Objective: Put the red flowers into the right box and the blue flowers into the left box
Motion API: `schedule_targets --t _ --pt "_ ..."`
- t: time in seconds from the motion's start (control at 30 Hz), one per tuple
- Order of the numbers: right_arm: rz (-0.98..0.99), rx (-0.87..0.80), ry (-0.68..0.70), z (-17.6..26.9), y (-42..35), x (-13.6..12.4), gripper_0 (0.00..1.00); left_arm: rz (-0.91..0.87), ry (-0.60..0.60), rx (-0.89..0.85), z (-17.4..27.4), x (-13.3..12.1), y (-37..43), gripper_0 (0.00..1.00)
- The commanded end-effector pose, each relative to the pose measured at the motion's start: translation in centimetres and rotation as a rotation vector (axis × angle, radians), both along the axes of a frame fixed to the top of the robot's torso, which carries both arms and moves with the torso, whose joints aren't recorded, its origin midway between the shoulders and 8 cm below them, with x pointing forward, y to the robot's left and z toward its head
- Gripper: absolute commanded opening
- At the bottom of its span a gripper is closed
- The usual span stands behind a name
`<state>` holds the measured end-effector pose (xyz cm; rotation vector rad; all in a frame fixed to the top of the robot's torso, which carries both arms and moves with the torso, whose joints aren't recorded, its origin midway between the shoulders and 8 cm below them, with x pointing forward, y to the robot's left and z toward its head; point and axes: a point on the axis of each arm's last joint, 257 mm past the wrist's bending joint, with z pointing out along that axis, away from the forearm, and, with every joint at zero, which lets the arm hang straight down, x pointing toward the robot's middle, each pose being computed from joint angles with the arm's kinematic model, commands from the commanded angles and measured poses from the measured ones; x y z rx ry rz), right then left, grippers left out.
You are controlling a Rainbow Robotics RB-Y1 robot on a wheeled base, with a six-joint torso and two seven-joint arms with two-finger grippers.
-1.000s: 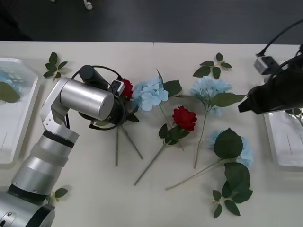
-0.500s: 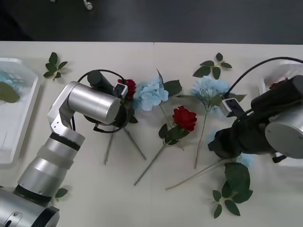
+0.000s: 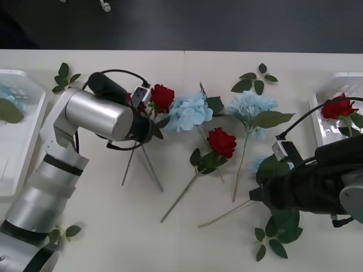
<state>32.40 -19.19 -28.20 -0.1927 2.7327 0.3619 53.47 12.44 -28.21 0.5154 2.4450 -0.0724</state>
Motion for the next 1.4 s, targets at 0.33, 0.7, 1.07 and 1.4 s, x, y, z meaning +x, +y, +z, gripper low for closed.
schedule_targets --t 0.33,0.7,1.07,1.4 --pt "-0.008 0.001 -0.031 1.6 0.3 0.6 0.87 0.004 -0.119 -0.209 7.1 -1.7 2.9 0.0" --pt "0.119 -0.075 -0.255 7.9 0.8 4.4 0.87 -0.002 -0.147 -0.277 7.9 -3.9 5.5 0.16" --pt "0.303 -0.146 -0.423 11.6 -0.3 5.3 0.87 0.037 -0.168 -0.294 8.8 -4.3 6.7 1.0" --pt "0.365 0.034 -0.576 12.6 3.2 5.3 0.87 0.026 -0.109 -0.224 7.0 -5.4 6.8 1.0"
